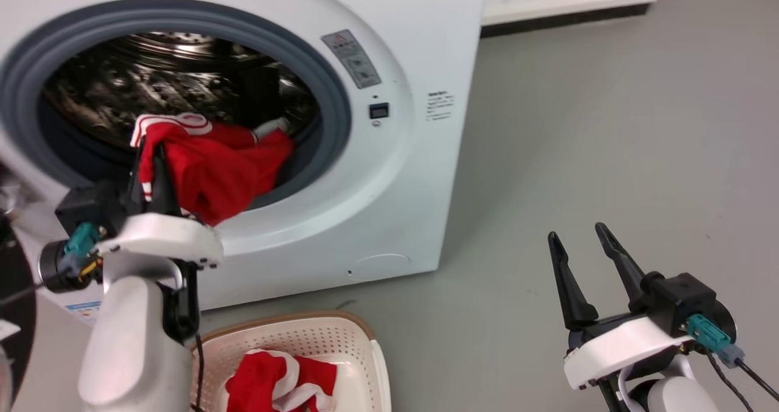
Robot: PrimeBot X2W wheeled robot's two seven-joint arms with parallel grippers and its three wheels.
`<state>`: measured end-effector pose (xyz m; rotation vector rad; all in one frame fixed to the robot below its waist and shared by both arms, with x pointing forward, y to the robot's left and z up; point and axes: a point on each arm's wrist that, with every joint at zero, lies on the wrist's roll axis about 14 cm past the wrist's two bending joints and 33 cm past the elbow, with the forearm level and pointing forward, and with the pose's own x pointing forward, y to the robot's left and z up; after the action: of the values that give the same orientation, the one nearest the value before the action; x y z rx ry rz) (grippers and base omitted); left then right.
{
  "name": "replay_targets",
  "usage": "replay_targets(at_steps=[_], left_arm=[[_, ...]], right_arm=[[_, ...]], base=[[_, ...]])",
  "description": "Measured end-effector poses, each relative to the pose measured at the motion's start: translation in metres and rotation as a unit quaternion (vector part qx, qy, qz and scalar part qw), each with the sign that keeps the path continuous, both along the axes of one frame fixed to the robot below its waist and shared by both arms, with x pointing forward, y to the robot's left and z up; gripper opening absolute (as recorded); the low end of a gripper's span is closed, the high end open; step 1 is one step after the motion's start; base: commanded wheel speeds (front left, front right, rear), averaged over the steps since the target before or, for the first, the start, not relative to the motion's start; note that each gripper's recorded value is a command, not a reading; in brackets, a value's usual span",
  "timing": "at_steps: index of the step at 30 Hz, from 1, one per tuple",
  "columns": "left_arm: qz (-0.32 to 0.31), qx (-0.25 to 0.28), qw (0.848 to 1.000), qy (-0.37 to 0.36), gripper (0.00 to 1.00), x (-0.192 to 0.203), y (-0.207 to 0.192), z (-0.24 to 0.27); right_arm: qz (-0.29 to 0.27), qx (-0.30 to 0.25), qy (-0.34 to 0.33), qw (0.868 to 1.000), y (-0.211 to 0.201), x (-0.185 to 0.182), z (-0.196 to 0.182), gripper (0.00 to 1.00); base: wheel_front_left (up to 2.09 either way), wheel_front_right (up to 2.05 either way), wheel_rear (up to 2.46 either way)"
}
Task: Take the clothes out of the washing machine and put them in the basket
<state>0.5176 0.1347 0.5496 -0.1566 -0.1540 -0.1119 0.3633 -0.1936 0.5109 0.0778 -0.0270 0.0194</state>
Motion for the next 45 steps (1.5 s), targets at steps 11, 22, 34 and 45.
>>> replay_targets(at_steps=[11, 22, 34, 45], left_arm=[[0.009, -0.009, 0.994, -0.110, 0.00, -0.095, 0.006, 0.058], [0.013, -0.036, 0.997, 0.064, 0.00, -0.150, -0.003, -0.040], [-0.049, -0.040, 0.954, 0.294, 0.00, -0.157, -0.045, -0.195], [-0.027, -0.013, 0.912, 0.410, 0.00, -0.113, -0.040, -0.292]], right_arm=[[0.035, -0.007, -0.006, 0.999, 0.023, -0.007, 0.011, 1.00], [0.059, -0.011, 0.008, 0.998, 0.038, 0.003, 0.006, 1.00], [0.074, -0.010, 0.036, 0.997, 0.047, 0.045, -0.022, 1.00], [0.075, -0.006, 0.078, 0.994, 0.045, 0.082, -0.073, 1.00]], base=[[0.00, 0.00, 0.00], [0.00, 0.00, 0.00], [0.00, 0.00, 0.00], [0.00, 0.00, 0.00]])
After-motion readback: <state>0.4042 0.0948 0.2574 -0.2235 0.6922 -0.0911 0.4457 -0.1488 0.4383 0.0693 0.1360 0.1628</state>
